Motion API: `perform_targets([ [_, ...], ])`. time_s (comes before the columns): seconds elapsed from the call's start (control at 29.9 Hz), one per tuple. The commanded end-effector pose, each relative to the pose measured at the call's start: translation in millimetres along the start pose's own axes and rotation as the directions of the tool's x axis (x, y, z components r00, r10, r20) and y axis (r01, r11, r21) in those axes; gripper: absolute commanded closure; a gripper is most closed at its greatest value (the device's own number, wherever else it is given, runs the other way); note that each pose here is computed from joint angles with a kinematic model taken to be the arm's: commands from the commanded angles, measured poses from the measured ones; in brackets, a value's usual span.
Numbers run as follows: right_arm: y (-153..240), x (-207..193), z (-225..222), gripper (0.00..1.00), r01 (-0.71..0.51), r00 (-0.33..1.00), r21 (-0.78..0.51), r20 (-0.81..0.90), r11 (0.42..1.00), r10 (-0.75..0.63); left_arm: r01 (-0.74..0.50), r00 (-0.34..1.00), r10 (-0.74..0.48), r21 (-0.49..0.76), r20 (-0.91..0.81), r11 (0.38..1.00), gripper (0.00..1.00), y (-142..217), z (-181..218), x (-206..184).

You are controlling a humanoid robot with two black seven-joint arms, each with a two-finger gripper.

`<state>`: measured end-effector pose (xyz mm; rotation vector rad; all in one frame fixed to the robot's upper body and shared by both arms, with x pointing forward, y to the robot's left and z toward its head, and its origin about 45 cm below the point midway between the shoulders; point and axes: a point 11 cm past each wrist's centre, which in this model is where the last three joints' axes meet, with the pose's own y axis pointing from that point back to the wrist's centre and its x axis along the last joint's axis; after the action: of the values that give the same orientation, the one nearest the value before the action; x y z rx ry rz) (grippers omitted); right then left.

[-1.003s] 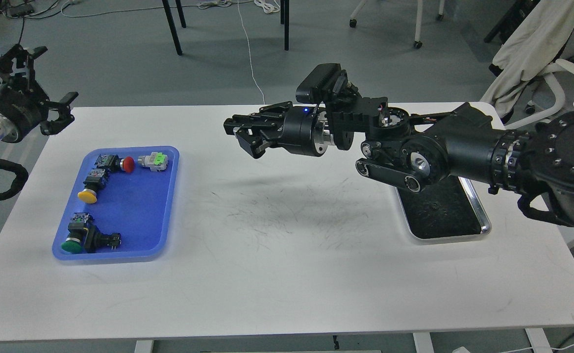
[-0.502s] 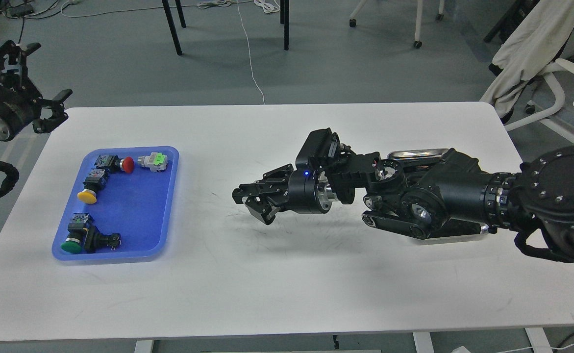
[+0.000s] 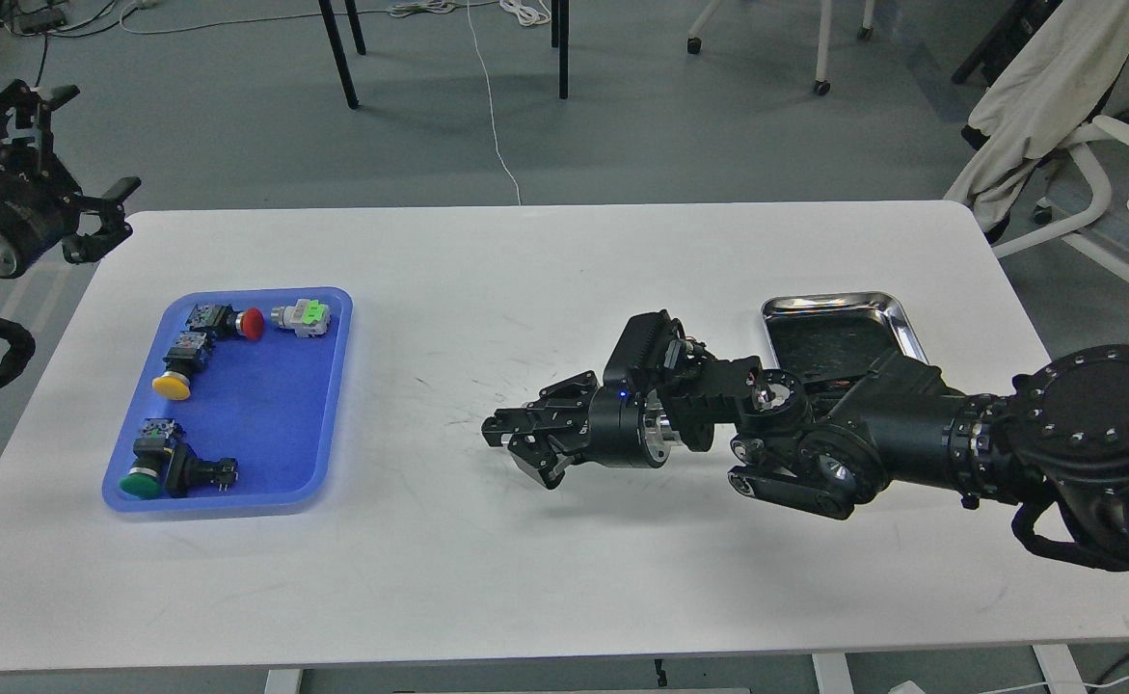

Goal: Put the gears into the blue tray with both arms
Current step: 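Lower the right gripper and release the black gear on the table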

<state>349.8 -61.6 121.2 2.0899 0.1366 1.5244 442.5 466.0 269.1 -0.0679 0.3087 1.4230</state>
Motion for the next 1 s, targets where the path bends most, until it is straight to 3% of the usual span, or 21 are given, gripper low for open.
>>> perform_targets([
  [0.0,1.4,-9.7,2.3,0.98,0.018,1.000,-0.007,-0.010,1.000,-0.018,-0.002,1.000,0.002,0.000,0.002,1.000,0.01,0.4,0.9,0.7],
  [0.67,6.8,-30.8,12.2,0.97,0.067,0.997,-0.040,-0.029,0.997,-0.068,-0.001,1.000,0.001,-0.015,0.024,1.000,0.01,9.9,16.6,8.1],
  [0.77,6.7,-30.0,12.2,0.85,0.062,0.998,-0.040,-0.029,0.997,-0.063,-0.007,1.000,0.008,-0.018,0.030,1.000,0.01,12.6,20.0,11.7],
  [0.87,6.8,-27.6,13.5,0.56,0.045,0.999,-0.046,-0.026,0.998,-0.047,-0.012,0.999,0.013,-0.021,0.035,1.000,0.01,15.1,23.4,14.7],
  [0.97,5.6,-22.7,13.8,0.47,0.023,1.000,-0.050,-0.013,0.998,-0.024,-0.013,0.999,0.014,-0.022,0.037,1.000,0.01,15.9,24.4,15.6],
])
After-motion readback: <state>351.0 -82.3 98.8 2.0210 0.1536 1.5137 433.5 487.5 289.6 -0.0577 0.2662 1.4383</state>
